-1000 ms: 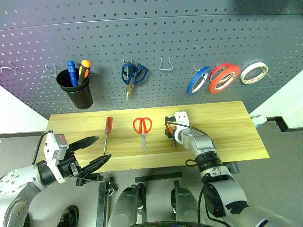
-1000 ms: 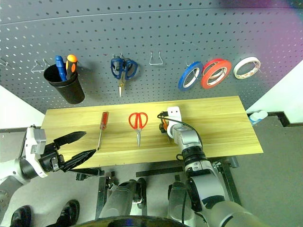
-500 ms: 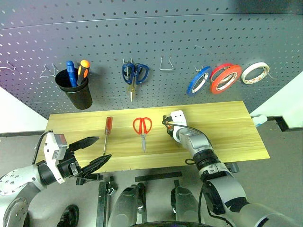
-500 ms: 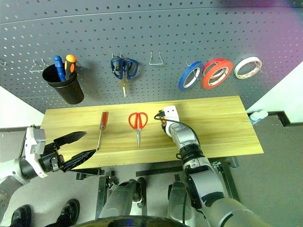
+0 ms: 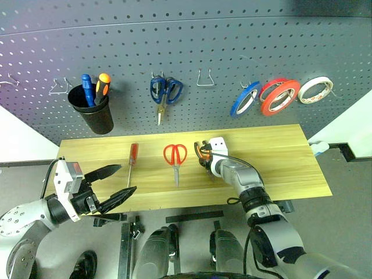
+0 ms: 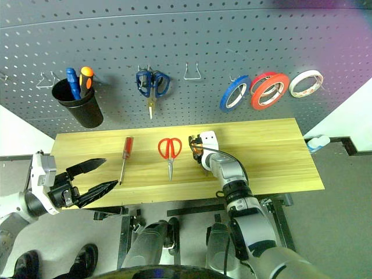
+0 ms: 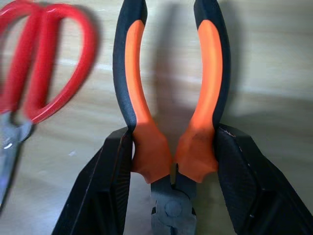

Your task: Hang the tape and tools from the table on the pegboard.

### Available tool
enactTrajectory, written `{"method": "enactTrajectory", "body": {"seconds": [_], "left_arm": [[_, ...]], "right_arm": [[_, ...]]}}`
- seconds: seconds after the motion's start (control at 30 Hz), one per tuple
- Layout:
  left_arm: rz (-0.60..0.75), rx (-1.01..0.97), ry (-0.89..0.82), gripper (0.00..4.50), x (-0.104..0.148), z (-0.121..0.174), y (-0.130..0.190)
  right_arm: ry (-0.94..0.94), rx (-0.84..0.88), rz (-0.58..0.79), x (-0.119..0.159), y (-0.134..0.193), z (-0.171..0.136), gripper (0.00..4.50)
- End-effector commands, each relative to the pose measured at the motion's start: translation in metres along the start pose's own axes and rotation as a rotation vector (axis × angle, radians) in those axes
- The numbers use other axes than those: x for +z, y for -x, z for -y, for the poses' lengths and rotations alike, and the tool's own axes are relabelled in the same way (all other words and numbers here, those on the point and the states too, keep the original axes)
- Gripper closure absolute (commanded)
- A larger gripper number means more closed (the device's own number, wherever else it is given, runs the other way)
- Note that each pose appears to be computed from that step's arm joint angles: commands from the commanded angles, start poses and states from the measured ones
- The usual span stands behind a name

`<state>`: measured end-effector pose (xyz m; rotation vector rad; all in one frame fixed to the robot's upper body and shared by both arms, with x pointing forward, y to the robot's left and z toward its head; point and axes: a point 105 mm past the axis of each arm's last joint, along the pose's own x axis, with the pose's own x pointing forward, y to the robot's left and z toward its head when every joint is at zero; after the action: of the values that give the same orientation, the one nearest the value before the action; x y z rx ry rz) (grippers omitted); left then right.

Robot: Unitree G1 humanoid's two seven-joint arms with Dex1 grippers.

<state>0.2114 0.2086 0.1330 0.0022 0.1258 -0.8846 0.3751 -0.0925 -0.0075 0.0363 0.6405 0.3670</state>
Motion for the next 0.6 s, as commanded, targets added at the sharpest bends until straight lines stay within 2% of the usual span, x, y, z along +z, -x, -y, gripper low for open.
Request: {"method": "enactTrajectory", "body": {"seconds": [0.03, 0.23, 0.4, 0.6], "left_arm": [[0.019, 0.001, -0.026, 0.0, 0.003, -0.001, 0.001], [0.026, -0.028, -0.019, 0.0, 0.006, -0.001, 0.003], [0.043, -0.067, 0.005, 0.0, 0.013, -0.001, 0.006], [0.121, -0.058, 0.017, 0.0, 0.025, -0.009, 0.006]], "right_arm": [[-0.003, 0.052, 0.129, 0.018, 0.018, 0.006, 2.37], [-0.063, 0.083, 0.243, 0.024, 0.04, 0.014, 2.37], [-0.092, 0.139, 0.402, 0.042, 0.058, 0.016, 2.37], [-0.083, 0.251, 0.544, 0.054, 0.079, 0.011, 2.37]]}}
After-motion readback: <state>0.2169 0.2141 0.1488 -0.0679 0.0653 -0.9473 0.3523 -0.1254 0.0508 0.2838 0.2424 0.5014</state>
